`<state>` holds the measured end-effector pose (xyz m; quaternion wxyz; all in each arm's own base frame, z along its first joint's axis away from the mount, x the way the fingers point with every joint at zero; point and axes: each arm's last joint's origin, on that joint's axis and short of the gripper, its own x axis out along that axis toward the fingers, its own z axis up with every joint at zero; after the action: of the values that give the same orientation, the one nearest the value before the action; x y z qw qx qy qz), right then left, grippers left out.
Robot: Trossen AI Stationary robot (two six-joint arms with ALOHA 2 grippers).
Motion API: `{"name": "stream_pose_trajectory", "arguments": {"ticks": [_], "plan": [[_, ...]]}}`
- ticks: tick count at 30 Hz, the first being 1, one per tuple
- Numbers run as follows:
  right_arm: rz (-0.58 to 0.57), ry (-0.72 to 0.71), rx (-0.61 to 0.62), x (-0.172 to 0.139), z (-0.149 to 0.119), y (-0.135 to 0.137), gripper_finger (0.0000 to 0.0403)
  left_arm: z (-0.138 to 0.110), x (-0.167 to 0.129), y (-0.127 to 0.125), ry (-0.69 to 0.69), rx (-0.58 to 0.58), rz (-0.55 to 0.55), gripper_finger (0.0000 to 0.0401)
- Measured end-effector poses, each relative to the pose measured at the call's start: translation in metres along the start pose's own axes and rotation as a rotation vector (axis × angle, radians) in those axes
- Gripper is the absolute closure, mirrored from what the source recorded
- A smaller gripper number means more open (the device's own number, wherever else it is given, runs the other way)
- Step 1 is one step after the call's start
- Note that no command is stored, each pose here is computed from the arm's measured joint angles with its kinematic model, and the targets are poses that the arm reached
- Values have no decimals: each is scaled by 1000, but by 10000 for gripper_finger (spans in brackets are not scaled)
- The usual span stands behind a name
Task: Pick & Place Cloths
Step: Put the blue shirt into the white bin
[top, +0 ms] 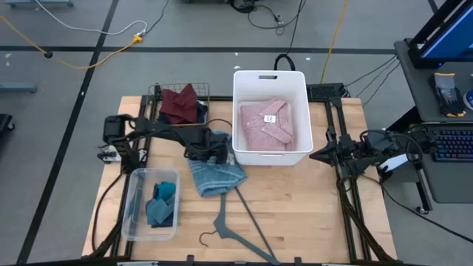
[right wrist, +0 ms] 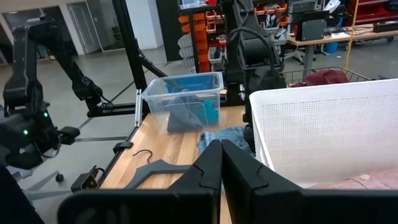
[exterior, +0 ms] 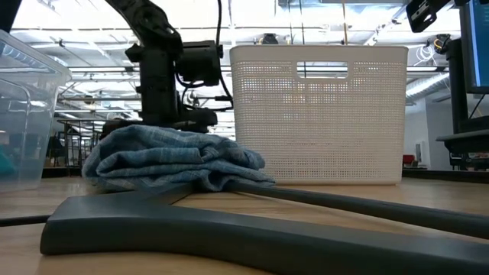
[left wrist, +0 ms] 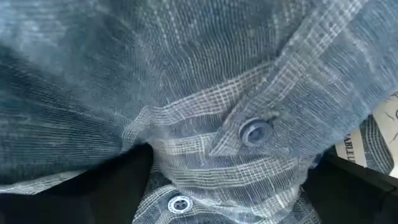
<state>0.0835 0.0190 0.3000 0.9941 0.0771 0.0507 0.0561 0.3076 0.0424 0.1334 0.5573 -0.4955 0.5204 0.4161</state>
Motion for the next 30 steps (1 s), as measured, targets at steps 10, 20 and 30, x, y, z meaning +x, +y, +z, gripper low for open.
{"name": "stream_pose_trajectory", "arguments": {"ticks": [10, 20, 30], "plan": [[0, 0, -2, 0, 0, 0, 403, 1, -3, 3, -99, -6, 17, 127], [-1, 0, -3, 0, 0, 0, 403, 2, -7, 3, -151, -6, 16, 341], [0, 0, -3, 0, 0, 0, 403, -3, -24, 6, -148, 16, -20, 356]]}}
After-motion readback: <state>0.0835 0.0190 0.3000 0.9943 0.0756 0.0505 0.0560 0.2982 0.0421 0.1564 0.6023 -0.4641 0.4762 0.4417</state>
